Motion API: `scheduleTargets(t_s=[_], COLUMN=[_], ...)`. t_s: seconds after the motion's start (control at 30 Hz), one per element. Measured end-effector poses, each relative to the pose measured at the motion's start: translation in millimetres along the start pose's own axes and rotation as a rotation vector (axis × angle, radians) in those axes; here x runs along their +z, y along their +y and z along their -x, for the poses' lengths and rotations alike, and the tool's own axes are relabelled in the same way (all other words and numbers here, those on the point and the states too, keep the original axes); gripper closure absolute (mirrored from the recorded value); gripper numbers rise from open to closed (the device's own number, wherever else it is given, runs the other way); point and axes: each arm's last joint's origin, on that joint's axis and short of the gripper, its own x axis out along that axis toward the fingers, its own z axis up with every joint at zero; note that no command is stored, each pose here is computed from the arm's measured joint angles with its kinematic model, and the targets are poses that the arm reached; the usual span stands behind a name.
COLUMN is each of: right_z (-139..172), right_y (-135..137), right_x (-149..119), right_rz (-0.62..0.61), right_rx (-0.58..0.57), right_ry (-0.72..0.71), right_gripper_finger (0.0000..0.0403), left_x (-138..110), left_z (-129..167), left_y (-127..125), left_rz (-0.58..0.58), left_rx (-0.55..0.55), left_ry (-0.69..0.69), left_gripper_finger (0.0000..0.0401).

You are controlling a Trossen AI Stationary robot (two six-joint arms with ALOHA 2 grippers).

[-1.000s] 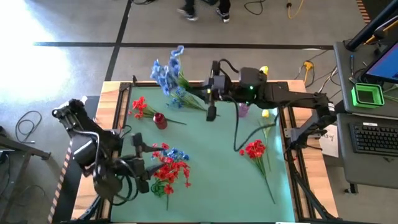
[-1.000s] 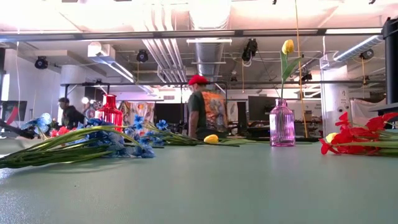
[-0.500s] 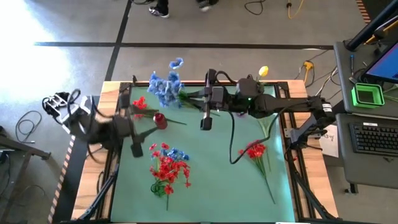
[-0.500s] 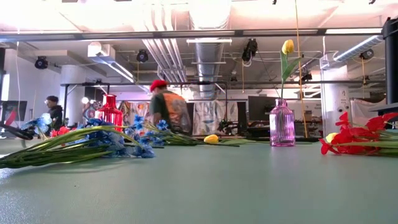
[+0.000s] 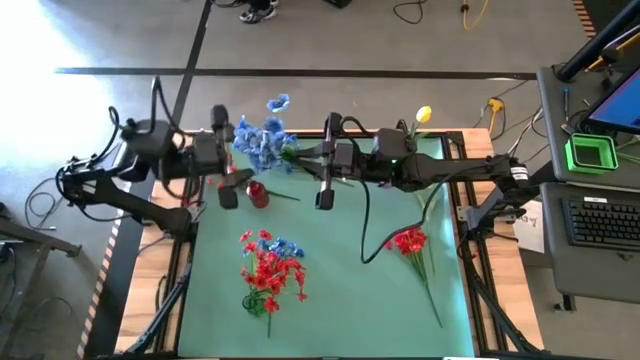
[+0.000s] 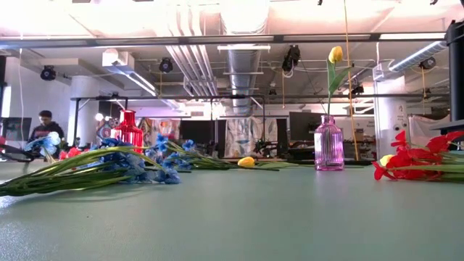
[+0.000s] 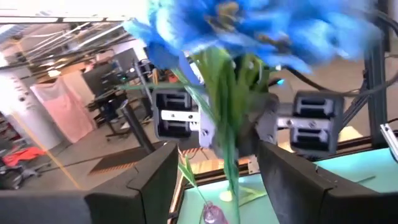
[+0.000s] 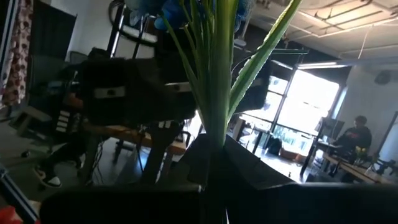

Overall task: Sort flowers into vase by color
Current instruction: Put the bottom right blue flower into the red vase

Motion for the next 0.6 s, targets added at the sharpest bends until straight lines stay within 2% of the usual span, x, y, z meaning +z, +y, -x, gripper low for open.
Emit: scheduleTargets(t_s=[0.23, 0.37, 0.47, 0.6], right_z=[-1.0, -1.1, -1.1, -1.1], right_y=[-0.1, -0.8, -0.8, -0.5], right_x=[-1.5, -2.2, -2.2, -2.9], right_rz=[0.002, 0.001, 0.001, -0.001], right_rx=[-0.002, -0.003, -0.003, -0.001], right_ry=[0.000, 0.003, 0.003, 0.011], right_gripper_finger=[0.0390, 0.0390, 0.0382, 0.0360], left_x=[-2.2, -1.5, -0.2, -1.1], left_z=[-18.2, -25.0, -27.9, -29.2], left_y=[0.8, -0.7, 0.0, 1.7], left_rz=[-0.002, -0.017, -0.021, -0.021], left_rx=[-0.089, -0.094, -0.083, -0.074], left_ry=[-0.057, -0.080, -0.102, -0.098], left_gripper_finger=[0.0194, 0.0199, 0.0219, 0.0265])
